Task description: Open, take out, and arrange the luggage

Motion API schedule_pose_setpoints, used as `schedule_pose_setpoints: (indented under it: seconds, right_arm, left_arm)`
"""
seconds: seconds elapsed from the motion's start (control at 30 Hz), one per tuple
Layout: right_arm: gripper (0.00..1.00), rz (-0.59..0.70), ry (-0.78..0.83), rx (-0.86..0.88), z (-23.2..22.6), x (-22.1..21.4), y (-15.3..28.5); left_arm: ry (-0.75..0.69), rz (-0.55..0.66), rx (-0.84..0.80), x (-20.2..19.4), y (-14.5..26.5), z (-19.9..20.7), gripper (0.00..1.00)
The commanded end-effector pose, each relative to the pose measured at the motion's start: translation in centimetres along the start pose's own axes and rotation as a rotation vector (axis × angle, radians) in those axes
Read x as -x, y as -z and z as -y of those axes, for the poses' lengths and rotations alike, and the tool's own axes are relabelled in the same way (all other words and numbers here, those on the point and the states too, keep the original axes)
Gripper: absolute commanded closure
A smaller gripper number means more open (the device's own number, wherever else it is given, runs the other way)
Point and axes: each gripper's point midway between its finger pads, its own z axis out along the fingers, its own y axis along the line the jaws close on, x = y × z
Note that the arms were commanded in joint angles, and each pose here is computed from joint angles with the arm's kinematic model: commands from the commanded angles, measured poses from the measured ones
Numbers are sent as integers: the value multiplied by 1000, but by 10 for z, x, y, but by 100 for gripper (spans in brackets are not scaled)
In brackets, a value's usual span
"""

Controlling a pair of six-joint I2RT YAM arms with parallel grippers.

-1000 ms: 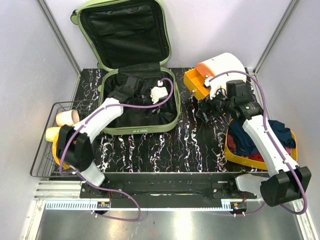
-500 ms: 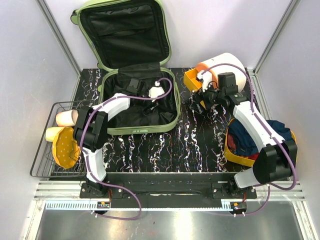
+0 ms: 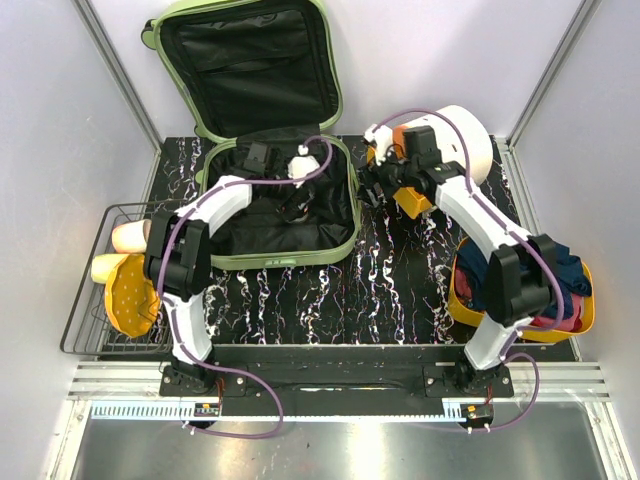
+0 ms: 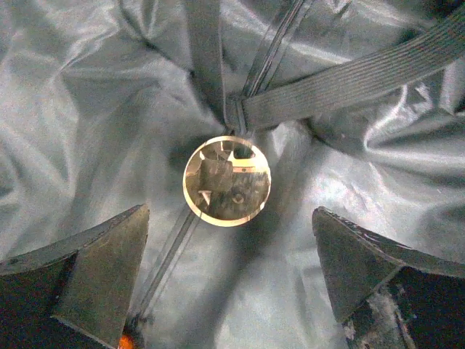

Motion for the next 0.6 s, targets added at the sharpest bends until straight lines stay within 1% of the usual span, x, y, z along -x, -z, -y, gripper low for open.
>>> schedule_pose_setpoints:
  seconds: [0.0, 0.03, 0.07, 0.1, 0.13, 0.17, 0.2, 0.23, 0.27, 0.3, 0.33, 0.37, 0.4, 0.43, 0.47, 0.5, 0.53, 0.57]
  right_arm:
    - [17, 71, 52, -5, -1, 45, -29]
    - [17, 65, 58, 0, -4, 46, -36]
    - [17, 36, 57, 25, -12, 37, -55]
    - [17, 50, 76, 21, -14, 48, -61]
    - [17, 41, 82, 23, -17, 47, -70]
    - [17, 8, 83, 40, -25, 37, -89]
    - [16, 20, 92, 31, -25, 47, -94]
    - [16, 11, 93, 35, -28, 46, -102]
    - [16, -27, 85, 48, -31, 33, -118]
    - [13, -19, 103, 48, -39, 42, -125]
    - [10, -27, 116, 52, -44, 41, -132]
    - [5, -63, 122, 57, -47, 27, -145]
    - [3, -80, 141, 36, -52, 25, -152]
    - [2, -71, 153, 26, -53, 32, -156]
    - [2, -115, 148, 29, -54, 18, -165]
    - [2, -105, 161, 21, -56, 25, -168]
    - [2, -113, 166, 22, -60, 24, -173]
    - [2, -143, 163, 24, -60, 13, -181]
  left_arm:
    - [65, 141, 60, 54, 92, -19, 1]
    - [101, 150, 84, 51, 107, -27, 1]
    - [118, 184, 93, 58, 128, -25, 1]
    - [178, 192, 100, 56, 140, -25, 1]
    - [218, 203, 129, 49, 155, -34, 1]
    - [237, 226, 153, 50, 173, -32, 1]
    - [279, 238, 170, 48, 183, -33, 1]
    - [316, 251, 197, 41, 197, -39, 1]
    - [328, 277, 209, 43, 210, -36, 1]
    - [381, 290, 228, 42, 217, -37, 1]
    - [414, 292, 260, 39, 224, -41, 1]
    - [440, 288, 309, 36, 232, -45, 1]
    - [469, 281, 310, 33, 235, -42, 1]
    - [483, 288, 321, 33, 240, -44, 1]
    - [489, 300, 322, 35, 245, -42, 1]
    - [514, 309, 312, 37, 245, -39, 1]
    - [540, 319, 325, 33, 252, -43, 1]
    - [553, 335, 308, 35, 254, -42, 1]
